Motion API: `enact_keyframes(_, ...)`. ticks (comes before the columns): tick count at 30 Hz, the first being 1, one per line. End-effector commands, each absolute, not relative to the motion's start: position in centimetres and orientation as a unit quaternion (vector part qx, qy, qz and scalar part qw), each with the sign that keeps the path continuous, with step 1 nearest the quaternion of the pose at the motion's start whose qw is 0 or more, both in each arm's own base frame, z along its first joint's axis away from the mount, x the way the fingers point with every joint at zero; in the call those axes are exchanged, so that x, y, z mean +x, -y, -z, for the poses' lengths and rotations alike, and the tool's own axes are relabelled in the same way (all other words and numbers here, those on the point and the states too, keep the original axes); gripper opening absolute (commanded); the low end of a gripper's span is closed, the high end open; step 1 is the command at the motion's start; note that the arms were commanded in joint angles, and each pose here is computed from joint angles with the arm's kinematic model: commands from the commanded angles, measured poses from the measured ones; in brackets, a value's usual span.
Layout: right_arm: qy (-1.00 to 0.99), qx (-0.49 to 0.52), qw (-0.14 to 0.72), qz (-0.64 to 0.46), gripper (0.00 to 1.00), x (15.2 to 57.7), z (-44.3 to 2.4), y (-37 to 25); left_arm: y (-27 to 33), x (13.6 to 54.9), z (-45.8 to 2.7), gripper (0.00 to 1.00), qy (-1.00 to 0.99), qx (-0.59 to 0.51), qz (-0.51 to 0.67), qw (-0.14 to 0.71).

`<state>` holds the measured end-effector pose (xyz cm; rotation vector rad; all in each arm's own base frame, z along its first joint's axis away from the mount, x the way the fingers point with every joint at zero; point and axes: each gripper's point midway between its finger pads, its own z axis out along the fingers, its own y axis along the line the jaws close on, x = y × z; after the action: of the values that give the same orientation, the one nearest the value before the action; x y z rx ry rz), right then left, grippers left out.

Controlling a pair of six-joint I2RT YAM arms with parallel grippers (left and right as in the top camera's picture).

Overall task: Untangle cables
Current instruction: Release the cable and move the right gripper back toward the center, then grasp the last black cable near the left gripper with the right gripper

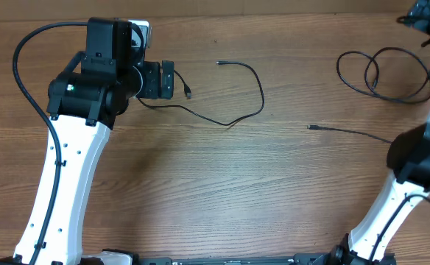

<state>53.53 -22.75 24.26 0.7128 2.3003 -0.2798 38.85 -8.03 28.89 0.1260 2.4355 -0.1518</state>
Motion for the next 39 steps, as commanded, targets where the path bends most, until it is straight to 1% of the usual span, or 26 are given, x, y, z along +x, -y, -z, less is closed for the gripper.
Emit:
enact_keyframes(1,-0.857,0.238,0.450,0.074,1.00,50.3,-36.6,16.9,8.6,38.8,-28.6,0.99,-0.938,0.049,0.067,0.338)
enact_keyframes(5,-0.880,0.177,0.441,-0.011,1.00,47.3,-39.0,9.8,8.7,38.8,-28.6,1.00,-0.937,0.051,0.067,0.338)
enact_keyframes(8,-0.902,0.141,0.404,-0.065,1.00,45.1,-38.7,5.0,8.8,38.7,-28.6,1.00,-0.938,0.054,0.066,0.336)
enact_keyframes(11,-0.925,0.143,0.340,-0.090,1.00,43.0,-36.6,1.2,8.7,38.4,-28.4,1.00,-0.939,0.067,0.061,0.331)
enact_keyframes(14,-0.946,0.112,0.288,-0.100,1.00,41.6,-34.6,-2.6,8.4,38.2,-28.1,1.00,-0.941,0.082,0.048,0.325)
enact_keyframes(16,-0.953,0.090,0.272,-0.103,1.00,41.2,-33.8,-4.8,8.0,38.0,-28.0,0.99,-0.942,0.085,0.033,0.322)
enact_keyframes(20,-0.963,0.081,0.237,-0.099,1.00,40.5,-31.6,-8.5,6.2,37.2,-28.1,1.00,-0.946,0.074,-0.013,0.315)
enact_keyframes(25,-0.980,0.063,0.163,-0.099,1.00,38.4,-27.0,-13.4,4.4,36.2,-29.2,1.00,-0.943,0.059,-0.053,0.323)
enact_keyframes(27,-0.984,0.079,0.125,-0.094,1.00,37.2,-24.6,-14.7,3.9,35.9,-29.8,1.00,-0.940,0.054,-0.063,0.331)
enact_keyframes(29,-0.985,0.119,0.080,-0.091,1.00,35.8,-21.6,-16.1,2.6,35.4,-30.5,1.00,-0.936,0.042,-0.095,0.336)
enact_keyframes(30,-0.983,0.134,0.056,-0.110,1.00,35.2,-20.4,-17.4,2.2,35.1,-30.7,1.00,-0.935,0.038,-0.105,0.337)
enact_keyframes(35,-0.954,0.182,-0.019,-0.238,1.00,34.4,-17.9,-23.6,1.7,34.7,-31.0,1.00,-0.933,0.046,-0.120,0.335)
enact_keyframes(39,-0.917,0.272,-0.063,-0.286,1.00,34.4,-16.0,-26.6,1.8,34.7,-30.9,1.00,-0.934,0.046,-0.119,0.335)
